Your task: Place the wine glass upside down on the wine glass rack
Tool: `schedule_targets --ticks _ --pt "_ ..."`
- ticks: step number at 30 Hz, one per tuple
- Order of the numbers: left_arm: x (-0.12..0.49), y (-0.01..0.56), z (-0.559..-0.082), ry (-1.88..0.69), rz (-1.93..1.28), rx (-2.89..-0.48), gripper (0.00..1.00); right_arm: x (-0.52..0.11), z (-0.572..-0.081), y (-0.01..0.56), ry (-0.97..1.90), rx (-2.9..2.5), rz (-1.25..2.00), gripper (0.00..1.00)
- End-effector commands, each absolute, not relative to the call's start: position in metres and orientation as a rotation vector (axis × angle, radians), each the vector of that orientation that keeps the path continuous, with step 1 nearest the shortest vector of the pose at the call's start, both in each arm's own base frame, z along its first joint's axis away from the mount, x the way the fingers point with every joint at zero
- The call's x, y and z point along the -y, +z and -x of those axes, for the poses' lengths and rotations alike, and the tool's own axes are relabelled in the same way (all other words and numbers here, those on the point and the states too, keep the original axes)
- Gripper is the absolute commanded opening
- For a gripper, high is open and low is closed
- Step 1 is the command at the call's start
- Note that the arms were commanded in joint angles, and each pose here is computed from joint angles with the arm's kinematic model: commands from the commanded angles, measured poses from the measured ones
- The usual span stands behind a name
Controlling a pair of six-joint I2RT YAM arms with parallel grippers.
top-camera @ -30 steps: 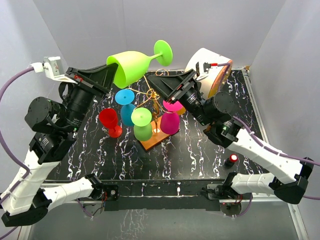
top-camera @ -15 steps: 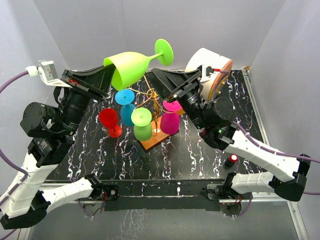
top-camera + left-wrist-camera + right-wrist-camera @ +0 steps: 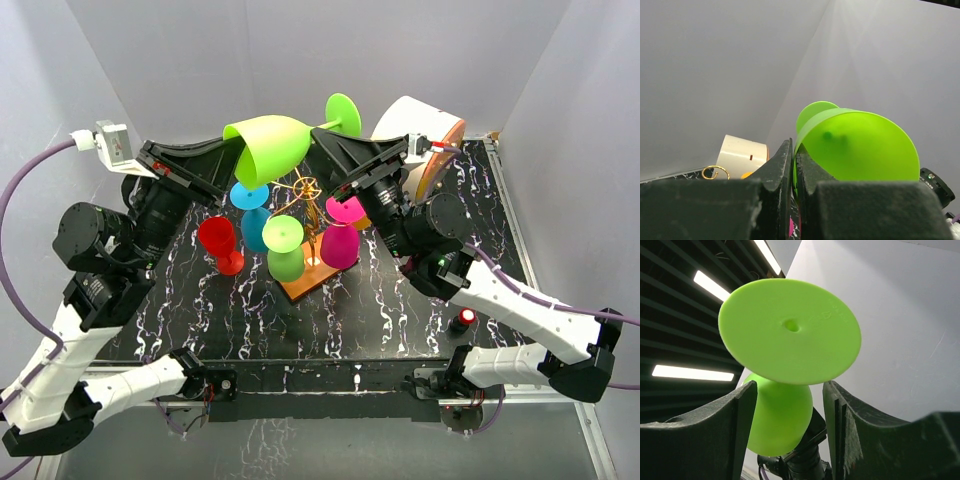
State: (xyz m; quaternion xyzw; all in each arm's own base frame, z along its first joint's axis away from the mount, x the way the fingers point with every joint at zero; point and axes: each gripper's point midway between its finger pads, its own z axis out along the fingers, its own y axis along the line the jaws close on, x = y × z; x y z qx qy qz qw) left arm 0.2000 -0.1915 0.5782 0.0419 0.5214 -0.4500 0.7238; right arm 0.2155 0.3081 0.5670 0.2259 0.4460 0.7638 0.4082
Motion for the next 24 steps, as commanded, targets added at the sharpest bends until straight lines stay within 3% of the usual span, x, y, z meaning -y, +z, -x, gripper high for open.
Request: schedule_targets --ticks 1,8,17,22,24 --pt "0.191 0.586 -0.188 -1.027 -0.132 -1.094 0.0 -0.291 -0.213 0.593 1.97 -1.045 -0.642 0.51" --pt "0.193 0.575 -0.176 -1.032 -0.215 -1.073 0.0 -0.292 -0.214 0.598 2.006 -1.051 -0.689 0.38" --pt "0.196 0.559 -0.171 -1.033 -0.257 -1.096 0.0 -0.29 -0.215 0.589 2.004 -1.074 -0.734 0.0" --pt "0.194 0.546 -0.169 -1.022 -0.264 -1.143 0.11 -0.291 -0.215 0.584 2.002 -1.088 -0.747 0.0" --pt "0.191 0.541 -0.167 -1.015 -0.268 -1.157 0.21 -0.29 -0.215 0.583 1.997 -1.089 -0.746 0.0"
